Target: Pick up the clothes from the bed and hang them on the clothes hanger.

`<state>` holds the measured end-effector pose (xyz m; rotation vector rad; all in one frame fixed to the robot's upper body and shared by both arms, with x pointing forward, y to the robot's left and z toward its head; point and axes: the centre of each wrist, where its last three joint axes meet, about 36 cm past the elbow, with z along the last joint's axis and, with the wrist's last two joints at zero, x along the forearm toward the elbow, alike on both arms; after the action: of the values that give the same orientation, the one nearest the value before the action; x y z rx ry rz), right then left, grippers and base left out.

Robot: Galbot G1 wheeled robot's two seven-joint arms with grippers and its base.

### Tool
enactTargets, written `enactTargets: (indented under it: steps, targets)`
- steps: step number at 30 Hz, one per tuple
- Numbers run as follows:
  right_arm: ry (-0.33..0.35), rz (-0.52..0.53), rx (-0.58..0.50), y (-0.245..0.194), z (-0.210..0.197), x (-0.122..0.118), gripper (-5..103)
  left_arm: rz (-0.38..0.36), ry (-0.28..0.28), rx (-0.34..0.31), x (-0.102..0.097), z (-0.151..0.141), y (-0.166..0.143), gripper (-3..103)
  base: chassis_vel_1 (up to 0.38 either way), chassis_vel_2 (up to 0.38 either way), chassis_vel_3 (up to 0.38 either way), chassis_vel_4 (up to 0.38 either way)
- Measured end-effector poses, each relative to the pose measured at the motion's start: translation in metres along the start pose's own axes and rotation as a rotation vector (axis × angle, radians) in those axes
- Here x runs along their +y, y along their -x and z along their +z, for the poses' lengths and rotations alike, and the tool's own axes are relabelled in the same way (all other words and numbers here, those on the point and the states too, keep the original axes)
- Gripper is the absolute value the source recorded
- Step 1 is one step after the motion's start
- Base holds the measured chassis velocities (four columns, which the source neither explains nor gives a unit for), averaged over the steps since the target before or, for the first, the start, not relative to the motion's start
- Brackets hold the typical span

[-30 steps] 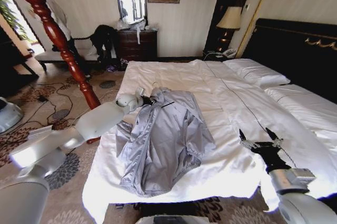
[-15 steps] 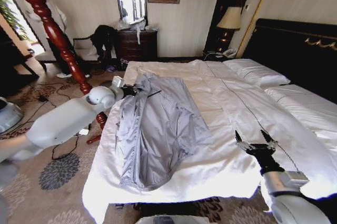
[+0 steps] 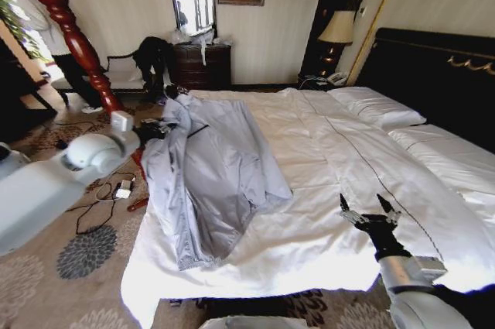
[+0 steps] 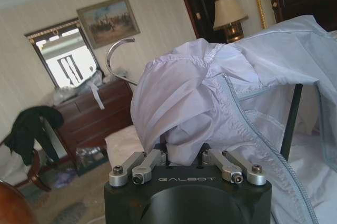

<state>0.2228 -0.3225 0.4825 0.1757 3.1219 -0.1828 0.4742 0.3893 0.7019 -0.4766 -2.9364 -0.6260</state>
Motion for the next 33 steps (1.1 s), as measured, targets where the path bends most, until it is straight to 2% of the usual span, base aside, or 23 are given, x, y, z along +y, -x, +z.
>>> enactTargets:
  steps: [2,5,6,8,12,15,16,19,23,25,28,29,31,33]
  targets:
    - [0.008,-0.001,0.001,0.000,0.001,0.002,100,-0.007,0.020,-0.010,0.004,-0.008,-0.010,24,0.000,0.000,0.000,0.000]
    - [0.023,-0.002,0.004,-0.001,0.002,0.006,100,-0.044,0.092,-0.033,0.015,-0.024,-0.026,24,0.000,0.000,0.000,0.000]
    - [0.023,-0.002,0.004,-0.001,0.002,0.006,100,-0.044,0.092,-0.033,0.015,-0.024,-0.026,24,0.000,0.000,0.000,0.000]
    - [0.028,-0.003,0.006,-0.001,0.003,0.008,100,-0.065,0.138,-0.040,0.023,-0.031,-0.033,24,0.000,0.000,0.000,0.000]
    - [0.034,-0.005,0.007,-0.001,0.004,0.011,100,-0.091,0.187,-0.031,0.034,-0.038,-0.040,24,0.000,0.000,0.000,0.000]
    - [0.043,-0.007,0.009,-0.001,0.005,0.014,100,-0.149,0.271,-0.006,0.058,-0.046,-0.051,24,0.000,0.000,0.000,0.000]
    - [0.043,-0.007,0.009,-0.001,0.005,0.014,100,-0.149,0.271,-0.006,0.058,-0.046,-0.051,24,0.000,0.000,0.000,0.000]
    - [0.050,-0.010,0.015,-0.001,0.008,0.016,100,-0.200,0.347,0.006,0.077,-0.051,-0.059,24,0.000,0.000,0.000,0.000]
    - [0.057,-0.014,0.017,-0.001,0.009,0.019,100,-0.229,0.380,0.009,0.086,-0.053,-0.062,24,0.000,0.000,0.000,0.000]
    - [0.062,-0.019,0.015,0.001,0.010,0.021,100,-0.267,0.426,0.005,0.096,-0.056,-0.066,24,0.000,0.000,0.000,0.000]
    - [0.065,-0.022,0.015,0.001,0.010,0.022,100,-0.288,0.451,0.002,0.101,-0.058,-0.068,24,0.000,0.000,0.000,0.000]
    - [0.068,-0.026,0.017,0.001,0.010,0.023,100,-0.311,0.484,-0.001,0.107,-0.062,-0.071,24,0.000,0.000,0.000,0.000]
    - [0.069,-0.029,0.018,0.000,0.011,0.024,100,-0.320,0.503,-0.002,0.111,-0.064,-0.073,24,0.000,0.000,0.000,0.000]
    - [0.067,-0.033,0.021,-0.001,0.012,0.027,100,-0.335,0.555,0.000,0.119,-0.068,-0.077,24,0.000,0.000,0.000,0.000]
